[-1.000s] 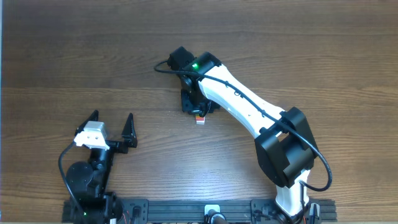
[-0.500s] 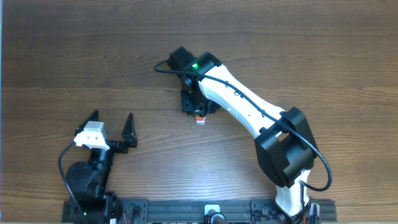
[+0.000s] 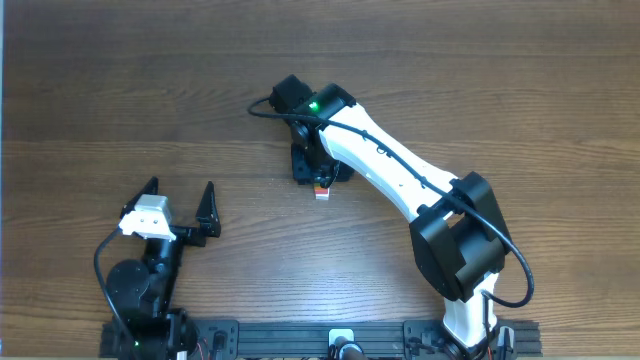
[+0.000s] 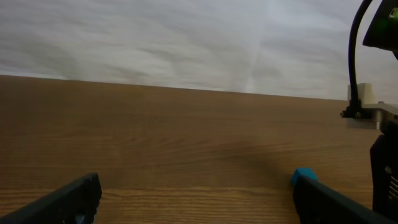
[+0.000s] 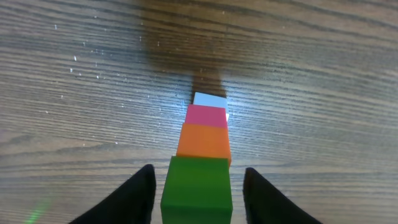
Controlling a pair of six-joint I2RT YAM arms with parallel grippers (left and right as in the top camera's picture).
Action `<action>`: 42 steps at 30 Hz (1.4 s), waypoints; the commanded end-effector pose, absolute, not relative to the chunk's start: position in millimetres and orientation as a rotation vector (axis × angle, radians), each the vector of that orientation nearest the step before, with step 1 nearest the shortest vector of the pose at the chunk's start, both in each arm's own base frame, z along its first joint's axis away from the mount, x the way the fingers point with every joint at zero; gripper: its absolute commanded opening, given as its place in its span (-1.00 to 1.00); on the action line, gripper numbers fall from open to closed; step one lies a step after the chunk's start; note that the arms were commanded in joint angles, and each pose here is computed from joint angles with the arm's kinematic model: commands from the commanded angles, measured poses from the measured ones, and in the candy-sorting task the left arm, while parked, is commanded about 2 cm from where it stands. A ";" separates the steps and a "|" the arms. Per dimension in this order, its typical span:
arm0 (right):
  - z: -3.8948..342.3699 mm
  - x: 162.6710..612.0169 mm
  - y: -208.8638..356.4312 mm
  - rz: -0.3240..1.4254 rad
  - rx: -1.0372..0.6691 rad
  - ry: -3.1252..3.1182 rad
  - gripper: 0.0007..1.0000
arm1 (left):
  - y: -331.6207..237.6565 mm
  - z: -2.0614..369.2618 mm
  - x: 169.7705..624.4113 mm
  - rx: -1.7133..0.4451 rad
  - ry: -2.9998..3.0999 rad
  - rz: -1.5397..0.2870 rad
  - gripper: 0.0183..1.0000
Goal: Stack Cubes
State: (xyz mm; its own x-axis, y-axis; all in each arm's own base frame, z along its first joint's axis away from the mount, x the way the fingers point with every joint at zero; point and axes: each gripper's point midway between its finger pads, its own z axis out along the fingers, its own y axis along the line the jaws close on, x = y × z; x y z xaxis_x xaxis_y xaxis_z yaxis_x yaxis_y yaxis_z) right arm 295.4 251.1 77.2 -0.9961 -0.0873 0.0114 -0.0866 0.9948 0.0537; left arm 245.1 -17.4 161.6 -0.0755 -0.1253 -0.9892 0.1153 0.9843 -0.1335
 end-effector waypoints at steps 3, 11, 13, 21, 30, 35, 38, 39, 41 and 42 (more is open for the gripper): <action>85.6 295.3 247.2 -0.098 0.140 -3.135 0.02 | -18.4 160.6 244.8 0.011 1.633 -0.194 1.00; 86.8 295.9 247.5 -0.099 0.224 -3.133 0.41 | -18.4 160.6 244.8 0.011 1.633 -0.194 1.00; 87.4 296.6 248.1 -0.103 0.240 -3.135 0.56 | -18.4 160.6 244.8 0.011 1.633 -0.194 1.00; 94.3 307.5 252.7 -0.132 0.291 -3.173 0.91 | -18.4 160.6 244.8 0.011 1.633 -0.194 1.00; 129.4 338.1 255.1 -0.175 0.350 -3.275 0.91 | -18.4 160.4 244.9 0.010 1.633 -0.194 1.00; 149.8 358.5 258.0 -0.174 0.353 -3.330 0.94 | -18.4 160.4 244.9 0.010 1.633 -0.194 1.00; 147.8 373.2 261.2 -0.150 0.363 -3.314 0.94 | -18.4 160.4 244.9 0.010 1.633 -0.194 1.00; 144.6 378.0 262.7 -0.139 0.368 -3.305 0.94 | -18.4 160.6 244.8 0.011 1.633 -0.194 1.00; 136.1 386.2 265.2 -0.117 0.369 -3.291 0.94 | -18.4 160.4 244.9 0.010 1.633 -0.194 1.00; 130.0 390.0 265.6 -0.099 0.363 -3.282 0.94 | -18.4 160.6 244.8 0.011 1.633 -0.194 1.00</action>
